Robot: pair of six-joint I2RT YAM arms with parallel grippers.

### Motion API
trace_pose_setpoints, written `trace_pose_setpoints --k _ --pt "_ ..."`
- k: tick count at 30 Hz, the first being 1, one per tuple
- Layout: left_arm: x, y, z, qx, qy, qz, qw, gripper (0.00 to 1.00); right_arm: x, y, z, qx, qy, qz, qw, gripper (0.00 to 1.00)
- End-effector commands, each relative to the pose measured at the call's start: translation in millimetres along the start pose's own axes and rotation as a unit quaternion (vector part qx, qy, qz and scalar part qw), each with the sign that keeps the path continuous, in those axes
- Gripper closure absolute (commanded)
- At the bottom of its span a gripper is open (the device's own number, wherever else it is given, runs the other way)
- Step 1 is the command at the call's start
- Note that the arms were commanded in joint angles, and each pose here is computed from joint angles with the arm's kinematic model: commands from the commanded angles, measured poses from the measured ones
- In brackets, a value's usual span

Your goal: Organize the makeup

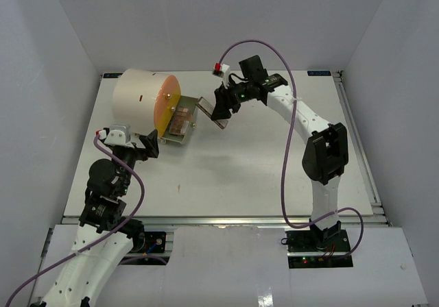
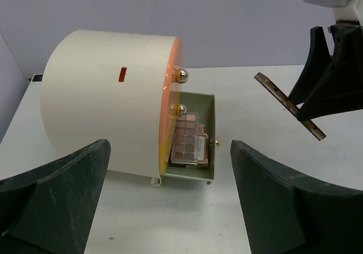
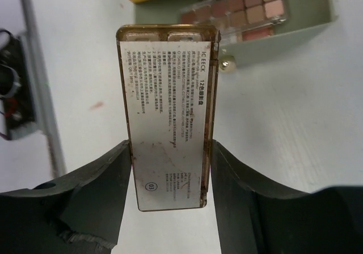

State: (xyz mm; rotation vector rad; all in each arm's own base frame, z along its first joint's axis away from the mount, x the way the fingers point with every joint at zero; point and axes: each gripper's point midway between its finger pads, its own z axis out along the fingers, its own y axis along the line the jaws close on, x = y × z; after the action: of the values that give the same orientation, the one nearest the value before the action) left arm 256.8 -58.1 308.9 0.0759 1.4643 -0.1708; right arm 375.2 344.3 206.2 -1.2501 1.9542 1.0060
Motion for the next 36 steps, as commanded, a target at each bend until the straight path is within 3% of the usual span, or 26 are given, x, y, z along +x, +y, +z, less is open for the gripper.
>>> trace_pose_setpoints --k 1,3,8,12,19,23,29,36 --pt "-2 6 -1 -0.015 -0.006 0.003 1.000 0.02 -59 38 24 -0.083 -0.089 0.096 0.988 0.79" --pt "-1 8 -1 -0.020 -0.004 0.006 1.000 0.02 -73 47 35 -0.092 -0.105 0.122 0.983 0.79" --pt "7 13 3 -0.033 0.009 0.013 0.999 0.02 -94 31 65 -0.067 -0.156 0.297 0.940 0.90" --pt "11 16 6 -0.041 0.019 0.018 0.999 0.02 -112 20 79 -0.092 -0.207 0.365 0.903 0.85" --pt "13 19 7 -0.046 0.021 0.020 0.999 0.02 -109 -3 105 -0.077 -0.222 0.419 0.877 0.75" --pt "12 19 7 -0.044 0.020 0.020 0.999 0.02 -98 -7 116 -0.062 -0.215 0.423 0.878 0.68" --pt "11 19 6 -0.045 0.018 0.019 0.999 0.02 -87 -6 126 -0.041 -0.203 0.418 0.885 0.66" --pt "9 19 5 -0.044 0.015 0.019 0.999 0.02 -74 -7 134 -0.021 -0.191 0.417 0.888 0.49"
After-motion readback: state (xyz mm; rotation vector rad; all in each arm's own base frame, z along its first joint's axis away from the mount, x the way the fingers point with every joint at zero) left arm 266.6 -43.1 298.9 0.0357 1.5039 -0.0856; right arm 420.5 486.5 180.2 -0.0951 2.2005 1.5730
